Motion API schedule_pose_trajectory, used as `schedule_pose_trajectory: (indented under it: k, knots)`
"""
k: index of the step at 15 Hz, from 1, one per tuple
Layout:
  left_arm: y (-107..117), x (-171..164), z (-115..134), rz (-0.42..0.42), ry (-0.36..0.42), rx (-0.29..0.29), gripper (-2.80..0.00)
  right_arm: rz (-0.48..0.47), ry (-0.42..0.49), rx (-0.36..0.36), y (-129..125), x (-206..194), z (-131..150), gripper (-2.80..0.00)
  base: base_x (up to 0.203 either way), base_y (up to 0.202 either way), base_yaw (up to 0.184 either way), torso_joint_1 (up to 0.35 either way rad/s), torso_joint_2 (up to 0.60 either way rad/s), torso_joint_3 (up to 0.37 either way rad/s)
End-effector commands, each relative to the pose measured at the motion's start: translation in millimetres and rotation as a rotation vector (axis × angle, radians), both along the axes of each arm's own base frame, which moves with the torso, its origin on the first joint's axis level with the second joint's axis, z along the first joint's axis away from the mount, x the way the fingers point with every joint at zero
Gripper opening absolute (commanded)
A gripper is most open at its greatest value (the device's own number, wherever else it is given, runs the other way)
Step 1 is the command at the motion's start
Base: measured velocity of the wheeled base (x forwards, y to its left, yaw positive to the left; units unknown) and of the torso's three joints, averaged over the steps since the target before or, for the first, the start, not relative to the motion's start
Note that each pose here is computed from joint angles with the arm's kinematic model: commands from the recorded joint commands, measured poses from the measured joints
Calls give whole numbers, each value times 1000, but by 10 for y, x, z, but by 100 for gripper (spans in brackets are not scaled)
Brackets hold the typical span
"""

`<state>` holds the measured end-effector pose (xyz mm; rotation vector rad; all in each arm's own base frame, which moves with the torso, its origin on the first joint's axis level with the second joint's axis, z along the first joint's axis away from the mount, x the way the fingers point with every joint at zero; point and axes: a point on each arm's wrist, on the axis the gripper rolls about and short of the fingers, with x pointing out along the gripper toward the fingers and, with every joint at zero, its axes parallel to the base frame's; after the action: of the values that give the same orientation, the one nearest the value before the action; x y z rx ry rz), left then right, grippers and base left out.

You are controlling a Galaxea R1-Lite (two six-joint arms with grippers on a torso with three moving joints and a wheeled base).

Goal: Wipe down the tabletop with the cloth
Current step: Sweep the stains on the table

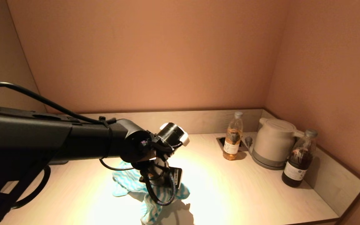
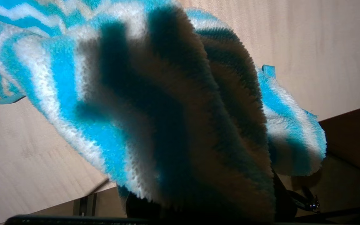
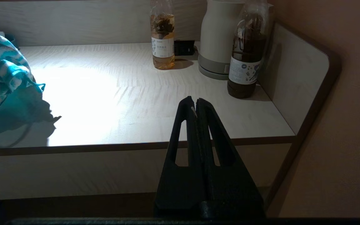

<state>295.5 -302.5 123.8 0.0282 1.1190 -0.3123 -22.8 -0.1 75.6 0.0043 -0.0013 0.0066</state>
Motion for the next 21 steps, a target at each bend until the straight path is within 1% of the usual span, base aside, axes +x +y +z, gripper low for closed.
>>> schedule_pose_trajectory:
  k: [1,2,3,4,6,10,11,12,14,15,17,19,21]
  knots:
    - [25,-61,182,-8,-20,-40,-280,1,0,-1,0,0,0,-280,0,0,0,0,0,0]
    - [44,-100,310,-22,-27,-77,-280,1,0,0,0,0,0,-280,0,0,0,0,0,0]
    - [43,-125,377,-43,-17,-113,-280,1,0,0,0,0,0,-280,0,0,0,0,0,0]
    - [16,-109,317,-47,-5,-105,-280,1,0,0,0,0,0,-280,0,0,0,0,0,0]
    - [-123,-74,54,-58,27,-61,-280,1,0,0,0,0,0,-280,0,0,0,0,0,0]
    - [-392,118,-249,-77,19,-48,-280,1,0,0,0,0,0,-280,0,0,0,0,0,0]
    - [-442,159,-352,-97,10,-31,-280,1,0,0,0,0,0,-280,0,0,0,0,0,0]
    - [-479,196,-502,-136,-12,14,-280,1,0,0,0,0,0,-280,0,0,0,0,0,0]
    - [-517,308,-811,-135,-96,123,-280,1,0,-1,0,0,0,-280,0,0,0,0,0,0]
    - [-484,394,-905,-129,-127,159,-280,1,0,0,0,0,0,-280,0,0,0,0,0,0]
    - [-406,489,-1007,-113,-119,180,-280,1,0,-1,0,0,0,-280,0,0,0,0,0,0]
    - [-366,535,-1051,-106,-114,189,-280,1,0,0,0,0,0,-280,0,0,0,0,0,0]
    - [-283,648,-1080,-75,-128,183,-280,1,0,0,0,0,0,-280,0,0,0,0,0,0]
